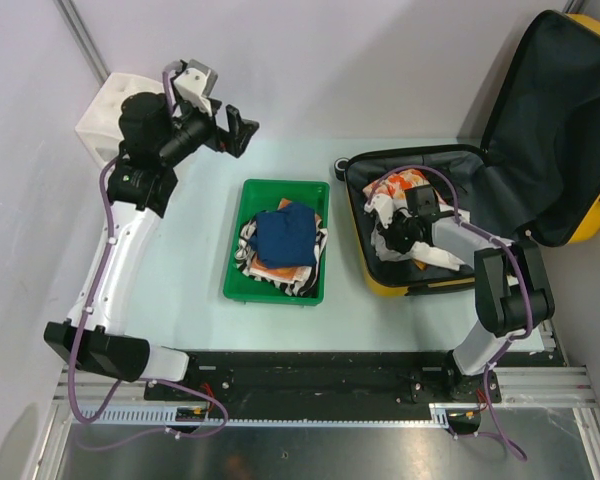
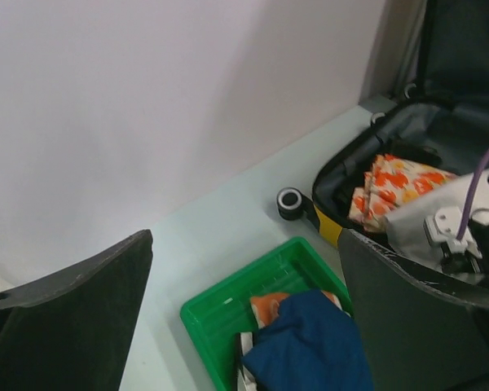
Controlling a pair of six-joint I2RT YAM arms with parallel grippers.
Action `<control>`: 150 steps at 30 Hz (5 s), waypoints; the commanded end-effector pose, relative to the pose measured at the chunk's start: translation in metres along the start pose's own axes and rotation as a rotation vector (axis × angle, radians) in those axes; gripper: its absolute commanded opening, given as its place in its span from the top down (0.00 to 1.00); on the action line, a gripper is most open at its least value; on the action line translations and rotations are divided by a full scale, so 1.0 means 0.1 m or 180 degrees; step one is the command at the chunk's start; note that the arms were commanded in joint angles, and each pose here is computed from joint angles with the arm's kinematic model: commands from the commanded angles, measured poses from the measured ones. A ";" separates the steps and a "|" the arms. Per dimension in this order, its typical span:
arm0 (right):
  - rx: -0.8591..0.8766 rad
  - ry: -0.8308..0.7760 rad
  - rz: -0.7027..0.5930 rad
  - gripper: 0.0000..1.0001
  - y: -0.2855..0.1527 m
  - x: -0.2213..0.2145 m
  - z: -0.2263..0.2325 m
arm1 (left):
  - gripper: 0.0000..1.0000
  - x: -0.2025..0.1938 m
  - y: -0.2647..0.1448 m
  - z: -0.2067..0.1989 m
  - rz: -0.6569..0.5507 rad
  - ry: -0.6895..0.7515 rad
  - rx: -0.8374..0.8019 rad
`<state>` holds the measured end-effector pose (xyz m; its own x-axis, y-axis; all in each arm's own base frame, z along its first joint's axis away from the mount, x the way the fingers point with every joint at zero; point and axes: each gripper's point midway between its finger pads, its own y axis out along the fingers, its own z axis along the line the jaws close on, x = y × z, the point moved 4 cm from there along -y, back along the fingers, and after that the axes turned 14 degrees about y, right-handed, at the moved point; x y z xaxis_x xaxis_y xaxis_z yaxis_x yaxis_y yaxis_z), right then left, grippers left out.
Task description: Open, take out, and arrange the luggage
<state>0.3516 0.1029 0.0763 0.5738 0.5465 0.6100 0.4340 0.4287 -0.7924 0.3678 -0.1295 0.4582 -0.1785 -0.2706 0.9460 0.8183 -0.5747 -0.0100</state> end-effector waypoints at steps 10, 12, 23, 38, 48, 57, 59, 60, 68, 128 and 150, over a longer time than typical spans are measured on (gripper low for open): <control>-0.0117 0.0039 -0.0493 1.00 -0.53 0.26 -0.07 | 0.01 -0.30 0.11 -0.39 0.0037 -0.0185 -0.0629; -0.0282 0.0180 -0.0508 1.00 -0.49 0.29 -0.12 | 0.02 -0.32 0.14 -0.43 0.0047 -0.0184 -0.0669; 0.0057 -0.0107 0.0029 0.26 -0.09 0.02 0.15 | 0.01 -0.37 0.11 -0.46 0.0073 -0.0056 -0.0643; 0.0177 -0.0168 0.0490 0.78 0.16 -0.40 0.03 | 0.01 -0.41 0.09 -0.49 0.0080 0.0030 -0.0682; 0.0025 0.0002 -0.0335 1.00 -0.48 0.17 -0.12 | 0.01 -0.42 0.24 -0.62 -0.0026 0.0159 -0.1043; 0.0140 -0.0055 -0.1074 1.00 -1.14 0.59 -0.04 | 0.05 -0.56 0.41 -1.07 -0.0250 0.0582 -0.1751; 0.0140 -0.0117 -0.1208 1.00 -1.27 0.66 -0.02 | 0.03 -0.62 0.44 -1.25 -0.0364 0.0809 -0.1978; 0.0121 -0.0148 -0.1244 1.00 -1.32 0.70 -0.03 | 0.00 -0.65 0.44 -1.32 -0.0424 0.0894 -0.2076; 0.0132 -0.0329 -0.1512 1.00 -1.67 0.82 0.03 | 0.01 -0.91 0.58 -2.07 -0.1179 0.1890 -0.2869; 0.0168 -0.0360 -0.2486 0.00 -2.49 1.78 0.94 | 1.00 -0.97 -1.42 -1.90 0.0145 0.2409 -0.2260; -0.0162 -0.0016 -0.2187 0.00 -2.42 1.48 0.58 | 1.00 -1.82 0.73 -1.09 0.1151 0.2367 -0.2299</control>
<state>0.2938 0.1284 0.3529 0.1522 0.1846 0.9710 0.7199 0.6524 -0.2369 0.3609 -0.1882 0.2536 -0.4247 -0.8024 0.4193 0.4139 -0.5840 -0.6983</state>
